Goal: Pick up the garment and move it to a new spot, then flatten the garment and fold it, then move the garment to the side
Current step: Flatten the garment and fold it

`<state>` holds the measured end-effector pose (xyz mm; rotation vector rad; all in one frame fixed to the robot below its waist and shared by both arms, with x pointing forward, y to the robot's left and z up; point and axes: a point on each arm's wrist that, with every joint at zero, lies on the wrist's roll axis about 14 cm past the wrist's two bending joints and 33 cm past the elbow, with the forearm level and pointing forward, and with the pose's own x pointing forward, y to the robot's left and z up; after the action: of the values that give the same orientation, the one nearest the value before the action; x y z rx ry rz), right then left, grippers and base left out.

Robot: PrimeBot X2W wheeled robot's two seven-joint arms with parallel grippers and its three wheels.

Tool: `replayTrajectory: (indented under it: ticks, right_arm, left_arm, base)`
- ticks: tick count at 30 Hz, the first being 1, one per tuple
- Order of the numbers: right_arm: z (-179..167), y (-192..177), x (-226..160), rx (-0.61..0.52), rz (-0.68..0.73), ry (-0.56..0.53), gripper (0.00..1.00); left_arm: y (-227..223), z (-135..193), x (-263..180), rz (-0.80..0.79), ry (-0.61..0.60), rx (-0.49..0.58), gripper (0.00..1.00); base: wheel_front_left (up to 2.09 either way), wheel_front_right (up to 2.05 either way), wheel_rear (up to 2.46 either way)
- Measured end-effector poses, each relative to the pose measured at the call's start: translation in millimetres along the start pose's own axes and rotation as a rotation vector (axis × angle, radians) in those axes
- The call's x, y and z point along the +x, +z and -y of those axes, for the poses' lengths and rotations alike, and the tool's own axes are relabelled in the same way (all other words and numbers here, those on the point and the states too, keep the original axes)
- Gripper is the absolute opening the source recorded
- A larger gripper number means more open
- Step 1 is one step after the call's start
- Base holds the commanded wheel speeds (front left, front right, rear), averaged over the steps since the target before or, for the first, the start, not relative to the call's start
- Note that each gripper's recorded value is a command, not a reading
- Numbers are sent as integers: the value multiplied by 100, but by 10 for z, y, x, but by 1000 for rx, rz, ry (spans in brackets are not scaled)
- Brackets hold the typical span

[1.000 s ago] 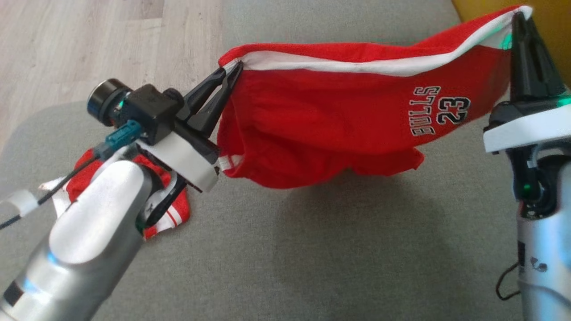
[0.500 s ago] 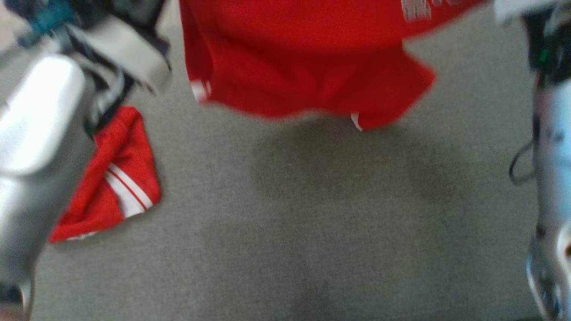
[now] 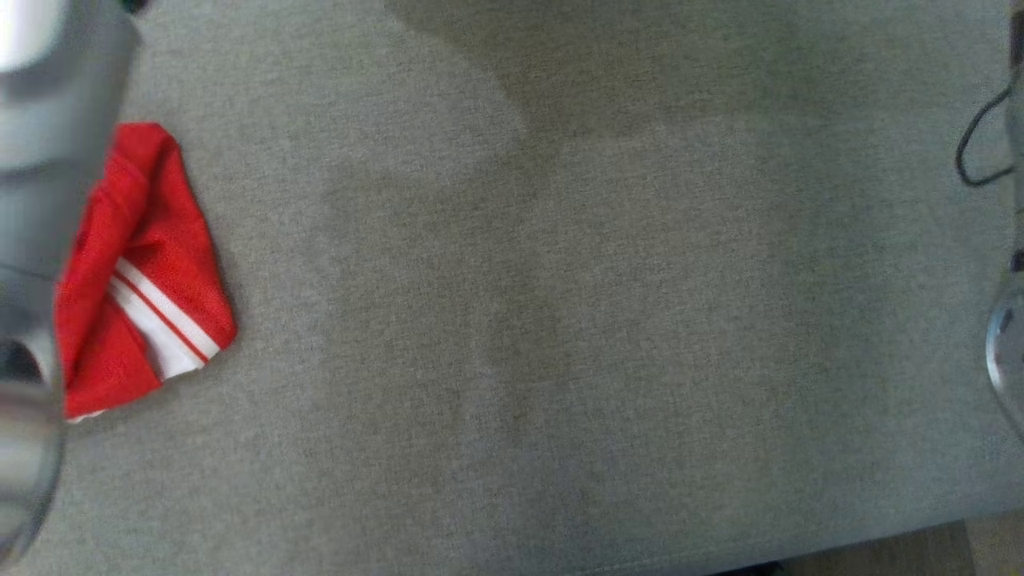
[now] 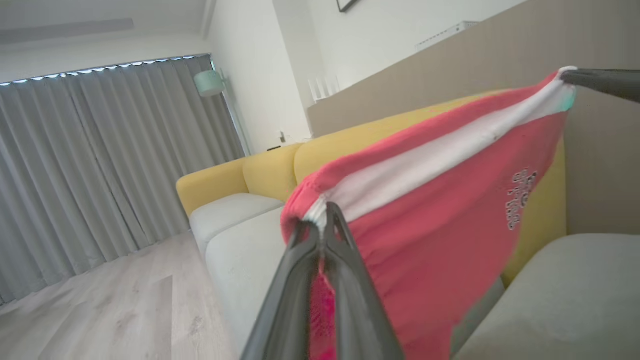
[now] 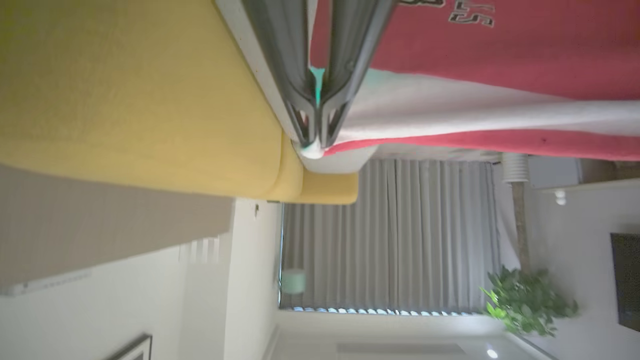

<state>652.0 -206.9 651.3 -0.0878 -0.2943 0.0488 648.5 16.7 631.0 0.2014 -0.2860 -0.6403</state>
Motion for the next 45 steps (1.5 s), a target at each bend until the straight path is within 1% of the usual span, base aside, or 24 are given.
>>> replayTrajectory:
  ticks: [1, 4, 9, 12, 15, 18, 21, 24, 25, 32, 38, 40, 42, 43, 45]
  right_arm:
    - [-10, -128, -28, 0, -34, 2, 0]
    - [-103, -561, -205, -60, -164, 49, 0]
    - [-92, -1209, -695, -94, -389, 81, 0]
    - [-70, -1462, -1005, -148, -518, 118, 0]
    - [-44, -1656, -1327, -197, -639, 155, 0]
    - [-8, -1788, -1645, -215, -744, 177, 0]
    - [67, -1842, -1922, -239, -835, 200, 0]
    - [146, -1830, -2145, -250, -909, 219, 0]
    - [146, -1830, -2145, -250, -909, 219, 0]
    - [303, -1689, -2538, -256, -1033, 258, 0]
    - [443, -1537, -2870, -253, -1116, 265, 0]
    - [507, -1475, -2988, -256, -1137, 263, 0]
    - [559, -1423, -3132, -236, -1167, 258, 0]
    - [595, -1378, -3283, -228, -1194, 264, 0]
    - [621, -1320, -3387, -245, -1192, 280, 0]
  left_arm:
    - [-76, 88, -6, -11, -22, 0, 0]
    - [-338, 417, -103, -65, -108, 0, 0]
    - [-842, 916, -513, -203, -225, -49, 0]
    - [-939, 1130, -754, -242, -285, -60, 0]
    - [-921, 1232, -935, -251, -309, -82, 0]
    - [-986, 1441, -1197, -289, -363, -92, 0]
    - [-1040, 1676, -1472, -326, -421, -96, 0]
    - [-987, 1790, -1608, -332, -436, -107, 0]
    - [-987, 1790, -1608, -332, -436, -107, 0]
    - [-894, 2074, -1896, -351, -484, -118, 0]
    - [-730, 2293, -2041, -334, -482, -139, 0]
    - [-640, 2395, -2094, -319, -486, -156, 0]
    - [-562, 2523, -2178, -307, -504, -168, 0]
    - [-498, 2652, -2276, -305, -526, -181, 0]
    - [-438, 2776, -2374, -308, -546, -194, 0]
  base:
    - [0, 0, 0]
    - [0, 0, 0]
    - [0, 0, 0]
    - [0, 0, 0]
    - [0, 0, 0]
    - [0, 0, 0]
    - [0, 0, 0]
    - [0, 0, 0]
    - [0, 0, 0]
    - [0, 0, 0]
    - [0, 0, 0]
    - [0, 0, 0]
    - [0, 0, 0]
    - [0, 0, 0]
    - [0, 0, 0]
